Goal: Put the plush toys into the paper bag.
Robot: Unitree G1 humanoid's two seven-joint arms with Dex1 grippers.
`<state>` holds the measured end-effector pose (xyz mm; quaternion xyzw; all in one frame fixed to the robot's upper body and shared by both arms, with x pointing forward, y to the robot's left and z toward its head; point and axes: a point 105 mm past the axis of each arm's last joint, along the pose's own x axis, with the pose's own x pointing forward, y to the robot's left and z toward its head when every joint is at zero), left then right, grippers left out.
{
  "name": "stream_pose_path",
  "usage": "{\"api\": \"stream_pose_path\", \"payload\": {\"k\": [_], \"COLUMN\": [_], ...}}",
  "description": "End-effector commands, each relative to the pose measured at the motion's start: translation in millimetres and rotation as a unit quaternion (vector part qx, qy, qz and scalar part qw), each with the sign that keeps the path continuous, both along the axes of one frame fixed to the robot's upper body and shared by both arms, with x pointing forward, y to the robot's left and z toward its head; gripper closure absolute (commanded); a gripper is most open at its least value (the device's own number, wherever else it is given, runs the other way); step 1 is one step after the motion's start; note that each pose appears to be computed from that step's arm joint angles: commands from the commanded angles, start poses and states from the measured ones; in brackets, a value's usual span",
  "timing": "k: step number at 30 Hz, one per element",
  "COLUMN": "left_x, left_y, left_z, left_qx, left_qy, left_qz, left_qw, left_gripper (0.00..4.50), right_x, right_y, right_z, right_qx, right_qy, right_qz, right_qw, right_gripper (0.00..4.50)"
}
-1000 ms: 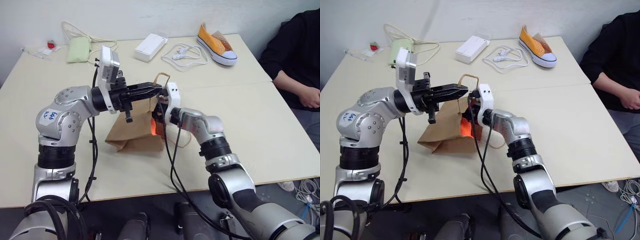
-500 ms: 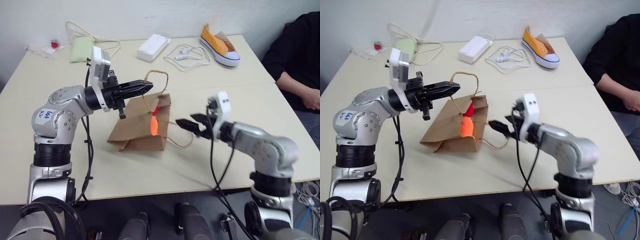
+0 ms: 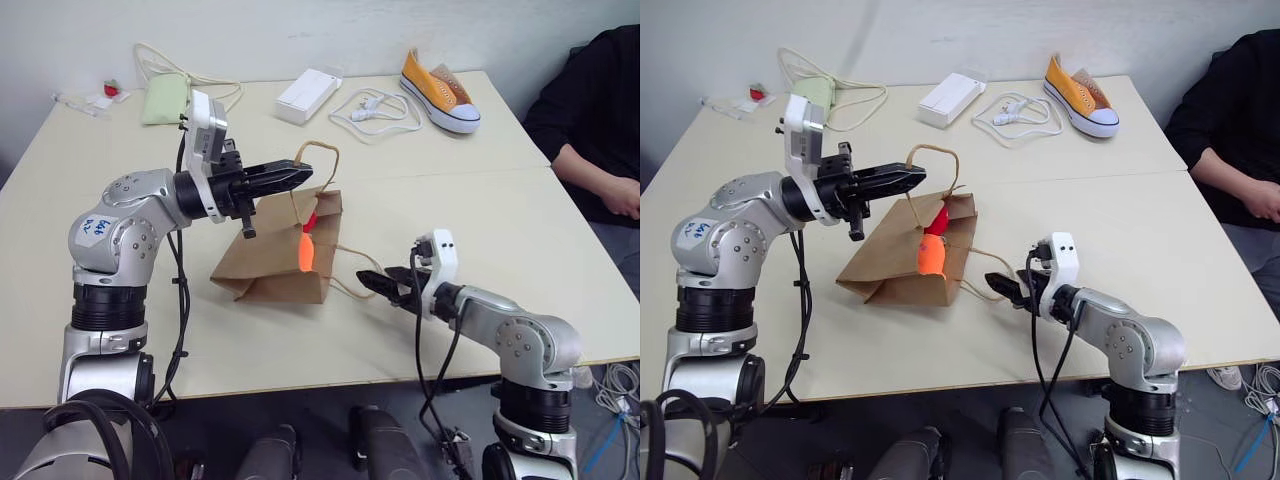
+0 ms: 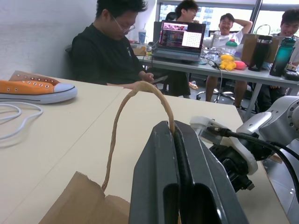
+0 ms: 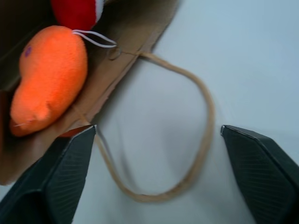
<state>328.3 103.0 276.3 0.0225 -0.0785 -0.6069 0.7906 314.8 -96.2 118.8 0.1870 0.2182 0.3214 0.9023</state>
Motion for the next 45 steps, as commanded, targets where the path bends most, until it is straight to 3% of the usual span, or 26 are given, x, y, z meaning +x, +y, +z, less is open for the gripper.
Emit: {"api": "stream_pose_path", "payload": {"k": [1,9,10,15,19,23,26,28,33,37,45], "left_x": [-4.3,-4.4,-4.4,-1.0,1.7,13.5,29.0,34.3,37.4,32.8,-1.3], "left_y": [-3.2,-2.3,-2.2,-3.9,-15.0,-28.5,-38.1,-41.8,-43.5,-41.3,-25.2], "left_z": [13.5,15.3,15.2,13.0,23.7,42.5,29.4,20.8,2.2,-3.2,3.6], "left_qx": [0.003,-0.001,-0.001,0.004,-0.007,-0.080,-0.089,-0.091,-0.084,-0.087,-0.087], "left_qy": [-0.035,-0.036,-0.036,-0.046,-0.075,-0.079,-0.071,-0.067,-0.035,-0.006,0.031], "left_qz": [-0.007,-0.005,-0.005,0.003,0.003,0.030,0.075,0.092,0.090,0.072,-0.006], "left_qw": [0.999,0.999,0.999,0.999,0.997,0.993,0.991,0.989,0.992,0.994,0.996], "left_gripper": [4.50,4.50,4.50,4.50,4.50,4.50,4.50,4.50,4.50,4.50,2.00], "right_x": [-3.1,-4.8,-5.2,-5.2,0.7,-0.4,-4.5,-7.9,-9.6,-7.0,-28.9], "right_y": [13.4,-2.7,-5.5,-20.0,-29.9,-37.4,-32.2,-22.7,-3.4,-6.3,-23.8], "right_z": [7.1,27.3,32.1,61.3,116.5,180.1,207.4,206.7,172.1,159.9,158.4], "right_qx": [0.039,0.054,0.057,0.050,0.041,0.012,-0.007,-0.045,-0.146,-0.143,-0.146], "right_qy": [0.004,-0.039,-0.047,-0.085,-0.164,-0.260,-0.306,-0.319,-0.334,-0.331,-0.330], "right_qz": [0.019,0.008,0.008,0.011,0.016,0.015,0.011,0.021,0.037,0.011,0.033], "right_qw": [0.999,0.998,0.997,0.995,0.986,0.965,0.952,0.946,0.931,0.933,0.932], "right_gripper": [1.35,4.26,4.45,4.45,4.45,4.45,4.45,4.45,4.45,4.45,1.81]}}
